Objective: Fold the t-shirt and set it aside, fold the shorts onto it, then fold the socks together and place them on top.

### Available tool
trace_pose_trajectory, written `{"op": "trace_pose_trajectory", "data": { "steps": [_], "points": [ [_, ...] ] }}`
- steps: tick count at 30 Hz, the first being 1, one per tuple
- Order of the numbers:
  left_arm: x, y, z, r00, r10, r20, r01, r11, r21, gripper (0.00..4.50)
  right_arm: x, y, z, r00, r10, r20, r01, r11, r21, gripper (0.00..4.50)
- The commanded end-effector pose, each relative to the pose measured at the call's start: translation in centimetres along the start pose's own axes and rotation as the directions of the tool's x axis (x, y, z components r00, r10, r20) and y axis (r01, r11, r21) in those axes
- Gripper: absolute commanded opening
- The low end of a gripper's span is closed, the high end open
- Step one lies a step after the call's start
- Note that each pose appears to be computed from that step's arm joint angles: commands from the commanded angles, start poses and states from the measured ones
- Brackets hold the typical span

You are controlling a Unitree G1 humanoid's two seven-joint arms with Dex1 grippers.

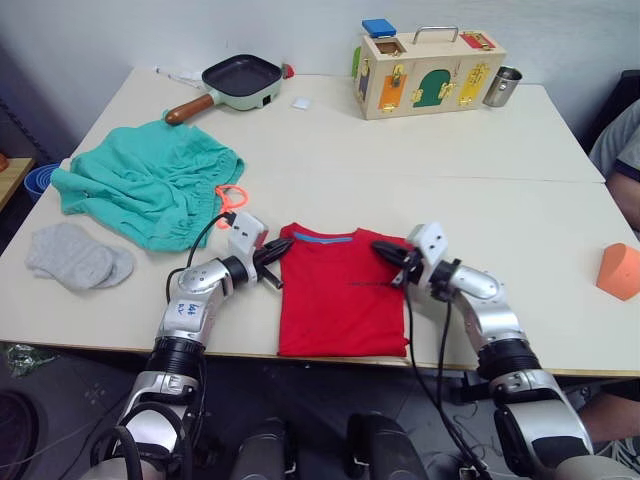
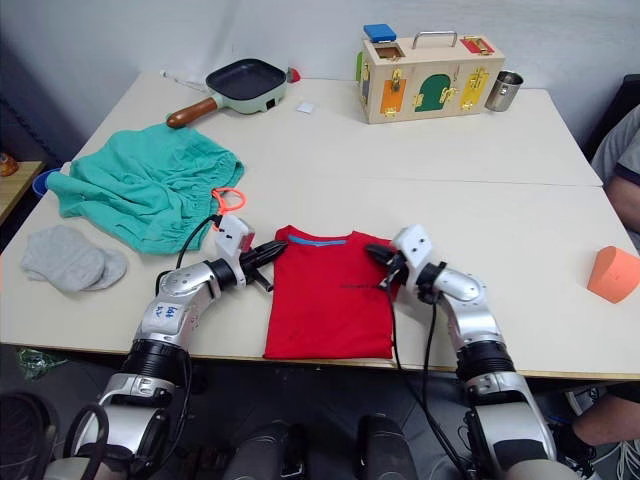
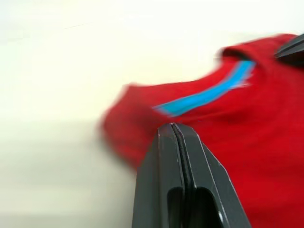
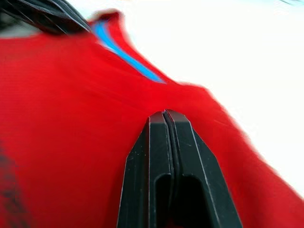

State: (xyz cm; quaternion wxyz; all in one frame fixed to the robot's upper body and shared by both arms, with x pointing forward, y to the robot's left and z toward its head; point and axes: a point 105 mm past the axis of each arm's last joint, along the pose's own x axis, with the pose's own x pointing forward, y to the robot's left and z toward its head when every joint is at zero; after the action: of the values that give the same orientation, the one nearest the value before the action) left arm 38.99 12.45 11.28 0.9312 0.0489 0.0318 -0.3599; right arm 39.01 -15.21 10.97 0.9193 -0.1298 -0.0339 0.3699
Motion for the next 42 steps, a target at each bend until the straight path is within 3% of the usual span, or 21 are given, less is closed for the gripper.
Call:
{"op": "trace_pose_trajectory", "data": {
  "steps": [1,6,10,14,16,21,24,30,33,42],
  "points": [
    [0.2,-0.6,1.7,0.999,-0.031,0.038,0.029,0.998,0.049,0.01,-1.9,-1.7,-0.2,0.997,-0.067,0.025,0.067,0.998,0.000,0.00],
    [0.2,-3.1,5.1,0.977,-0.174,0.120,0.154,0.975,0.157,0.01,-3.3,-0.4,3.2,0.976,0.010,0.218,-0.015,1.000,0.024,0.00],
    [-0.1,-4.9,6.4,0.953,-0.268,0.140,0.240,0.952,0.190,0.01,-3.5,1.3,4.2,0.963,0.087,0.255,-0.096,0.995,0.020,0.00],
    [-1.9,-8.8,5.0,0.894,-0.441,0.080,0.418,0.885,0.205,0.01,-2.8,4.0,4.2,0.954,0.199,0.223,-0.206,0.979,0.008,0.00],
    [-2.4,-9.5,3.7,0.889,-0.455,0.052,0.439,0.878,0.190,0.01,-2.3,5.2,3.4,0.953,0.247,0.173,-0.249,0.968,-0.009,0.00],
    [-1.8,-8.8,3.5,0.917,-0.391,0.081,0.373,0.911,0.177,0.01,-1.9,7.5,1.1,0.931,0.364,0.030,-0.363,0.931,-0.027,0.00],
    [-1.6,-8.4,3.1,0.922,-0.376,0.087,0.361,0.920,0.150,0.01,-2.0,7.7,0.0,0.930,0.367,-0.036,-0.368,0.930,-0.019,0.00],
    [-0.7,-6.9,1.2,0.944,-0.326,0.051,0.318,0.940,0.127,0.01,-2.3,8.7,-0.9,0.902,0.425,-0.078,-0.430,0.901,-0.061,0.00],
    [-0.4,-6.9,0.5,0.941,-0.338,0.031,0.332,0.936,0.115,0.01,-3.4,9.4,-1.4,0.864,0.490,-0.118,-0.500,0.861,-0.090,0.00],
    [-0.2,-5.8,-0.3,0.954,-0.298,0.018,0.296,0.953,0.068,0.01,-7.6,10.9,0.0,0.768,0.634,-0.095,-0.641,0.756,-0.132,0.00]
  ]
}}
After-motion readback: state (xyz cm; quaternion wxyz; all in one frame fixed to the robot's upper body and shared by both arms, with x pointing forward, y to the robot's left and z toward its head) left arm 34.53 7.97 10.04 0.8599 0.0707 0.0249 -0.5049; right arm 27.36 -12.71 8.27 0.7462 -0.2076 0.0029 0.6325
